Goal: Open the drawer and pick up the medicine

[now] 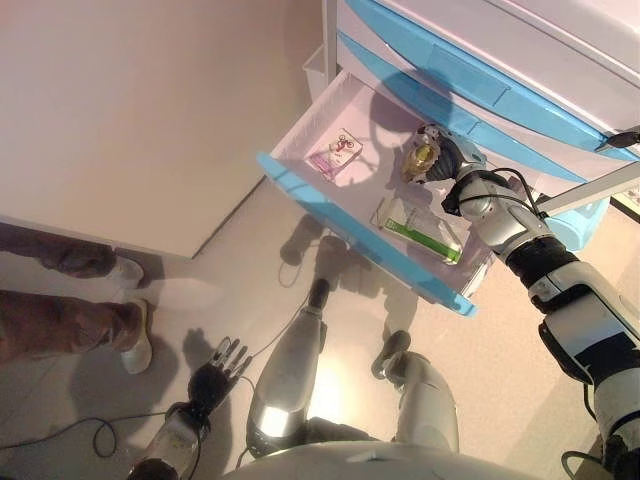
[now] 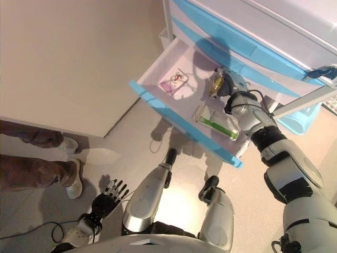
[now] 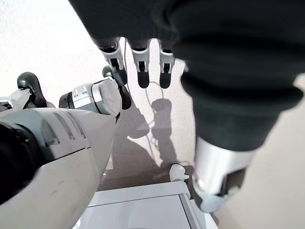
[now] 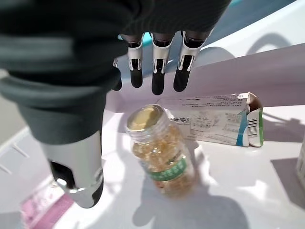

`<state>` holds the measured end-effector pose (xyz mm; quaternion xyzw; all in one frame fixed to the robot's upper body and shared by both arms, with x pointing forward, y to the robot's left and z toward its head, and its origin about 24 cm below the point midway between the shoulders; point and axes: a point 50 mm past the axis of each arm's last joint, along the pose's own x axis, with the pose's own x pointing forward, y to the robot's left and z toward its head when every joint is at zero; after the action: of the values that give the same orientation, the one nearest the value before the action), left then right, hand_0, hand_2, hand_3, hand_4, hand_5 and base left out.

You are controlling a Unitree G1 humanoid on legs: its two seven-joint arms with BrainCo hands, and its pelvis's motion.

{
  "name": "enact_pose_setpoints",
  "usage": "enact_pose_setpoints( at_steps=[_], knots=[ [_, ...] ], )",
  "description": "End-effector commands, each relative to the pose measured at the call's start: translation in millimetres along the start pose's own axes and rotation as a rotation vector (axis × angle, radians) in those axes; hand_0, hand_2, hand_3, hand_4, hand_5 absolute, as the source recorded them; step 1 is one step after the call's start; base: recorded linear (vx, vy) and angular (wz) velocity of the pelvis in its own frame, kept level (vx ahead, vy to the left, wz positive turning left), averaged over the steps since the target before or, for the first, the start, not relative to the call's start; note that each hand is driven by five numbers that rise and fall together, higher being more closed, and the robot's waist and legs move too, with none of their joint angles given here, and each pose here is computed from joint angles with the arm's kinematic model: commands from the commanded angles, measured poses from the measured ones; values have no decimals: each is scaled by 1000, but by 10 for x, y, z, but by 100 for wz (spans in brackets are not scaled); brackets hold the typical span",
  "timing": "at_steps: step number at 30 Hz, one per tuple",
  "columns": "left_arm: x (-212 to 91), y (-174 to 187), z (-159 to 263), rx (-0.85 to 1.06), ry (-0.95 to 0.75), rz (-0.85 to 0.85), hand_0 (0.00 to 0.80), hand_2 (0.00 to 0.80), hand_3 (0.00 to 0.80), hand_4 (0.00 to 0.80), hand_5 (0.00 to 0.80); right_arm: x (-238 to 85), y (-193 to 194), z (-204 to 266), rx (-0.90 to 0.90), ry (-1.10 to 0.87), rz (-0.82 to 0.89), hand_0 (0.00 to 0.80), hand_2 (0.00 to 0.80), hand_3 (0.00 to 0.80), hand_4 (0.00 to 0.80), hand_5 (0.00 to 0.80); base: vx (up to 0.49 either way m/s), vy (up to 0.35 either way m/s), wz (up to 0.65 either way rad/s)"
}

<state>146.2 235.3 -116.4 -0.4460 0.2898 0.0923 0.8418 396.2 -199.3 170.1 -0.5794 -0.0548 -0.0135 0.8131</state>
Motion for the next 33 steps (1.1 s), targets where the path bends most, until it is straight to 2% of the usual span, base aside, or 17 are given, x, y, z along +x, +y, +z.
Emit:
enact_pose_setpoints(
  at_steps=[1, 22, 33],
  knots=[
    [-131, 96, -1, 10, 2, 12, 0, 0, 0, 0, 0, 108, -452, 135, -97, -49, -135, 0, 0, 0, 0, 0, 0, 0, 0],
    [-106, 63, 28, 11, -5, -11, 0, 0, 0, 0, 0, 159, -473, -151, -193, 75, -60, 0, 0, 0, 0, 0, 0, 0, 0],
    [-93, 32, 25, 5, -6, -25, 0, 0, 0, 0, 0, 170, -511, -139, -198, 56, -83, 0, 0, 0, 0, 0, 0, 0, 0]
  ],
)
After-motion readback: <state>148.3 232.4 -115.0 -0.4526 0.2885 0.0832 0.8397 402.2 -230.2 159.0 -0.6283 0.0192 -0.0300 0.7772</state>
